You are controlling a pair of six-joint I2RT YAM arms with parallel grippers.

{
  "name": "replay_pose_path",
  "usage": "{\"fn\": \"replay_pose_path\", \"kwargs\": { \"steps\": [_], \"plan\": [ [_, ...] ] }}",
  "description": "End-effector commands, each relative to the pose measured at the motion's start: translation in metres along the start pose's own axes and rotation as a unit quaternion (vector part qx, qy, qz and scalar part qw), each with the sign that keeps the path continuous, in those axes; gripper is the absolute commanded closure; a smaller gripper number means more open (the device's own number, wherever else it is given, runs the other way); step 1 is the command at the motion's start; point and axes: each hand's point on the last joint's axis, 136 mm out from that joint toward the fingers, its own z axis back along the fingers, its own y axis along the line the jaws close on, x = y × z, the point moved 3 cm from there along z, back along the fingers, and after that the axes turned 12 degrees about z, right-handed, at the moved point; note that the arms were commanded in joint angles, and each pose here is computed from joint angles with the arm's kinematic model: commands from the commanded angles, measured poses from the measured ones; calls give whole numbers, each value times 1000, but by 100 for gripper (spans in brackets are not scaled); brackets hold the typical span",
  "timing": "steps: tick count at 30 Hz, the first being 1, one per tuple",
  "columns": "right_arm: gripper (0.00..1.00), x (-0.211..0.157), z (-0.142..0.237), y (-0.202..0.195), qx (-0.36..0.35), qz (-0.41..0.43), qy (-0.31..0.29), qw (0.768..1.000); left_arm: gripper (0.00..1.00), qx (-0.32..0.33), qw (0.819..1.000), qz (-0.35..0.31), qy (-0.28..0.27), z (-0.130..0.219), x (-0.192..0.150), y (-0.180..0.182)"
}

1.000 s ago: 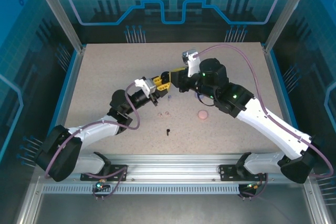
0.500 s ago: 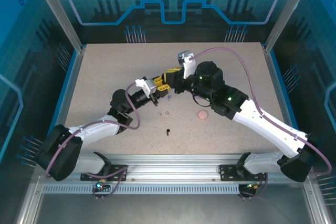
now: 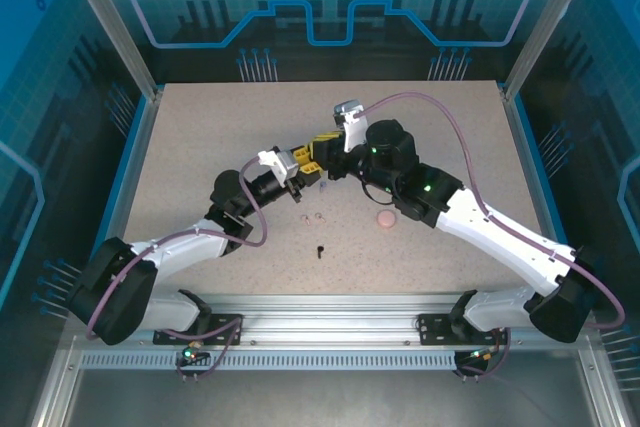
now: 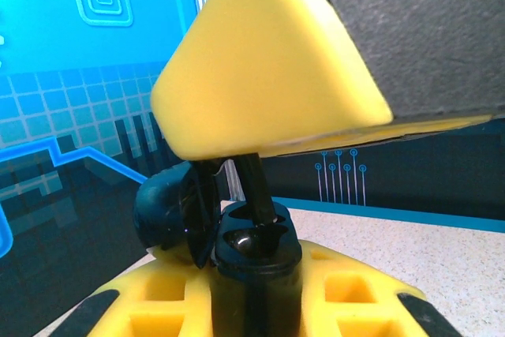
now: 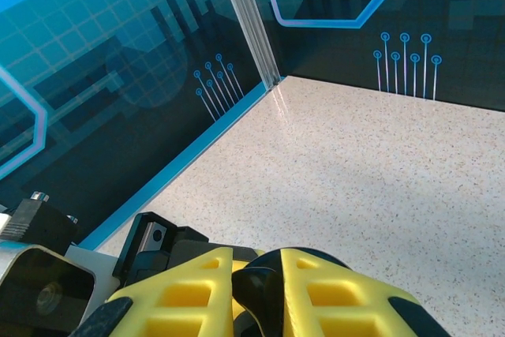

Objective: Insert wireless bluetooth earbuds into charging case

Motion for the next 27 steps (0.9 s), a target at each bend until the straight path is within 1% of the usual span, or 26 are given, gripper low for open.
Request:
{"fn": "replay_pose_path", "kwargs": {
  "steps": [1, 7, 20, 27],
  "plan": [
    [82, -3, -5, -4, -12, 2, -4, 1000, 100, -26, 999, -24, -40, -3, 29, -11],
    [83, -10, -7, -7, -18, 2, 3, 1000, 100, -25, 998, -29, -44, -2, 33, -12],
    [84, -19, 1, -9, -18, -4, -8, 1000, 100, -24, 999, -23, -42, -3, 33, -11],
    [84, -16, 2, -9, -21, -5, -18, 1000, 100, -24, 999, -22, -40, -3, 32, -11]
  ]
}}
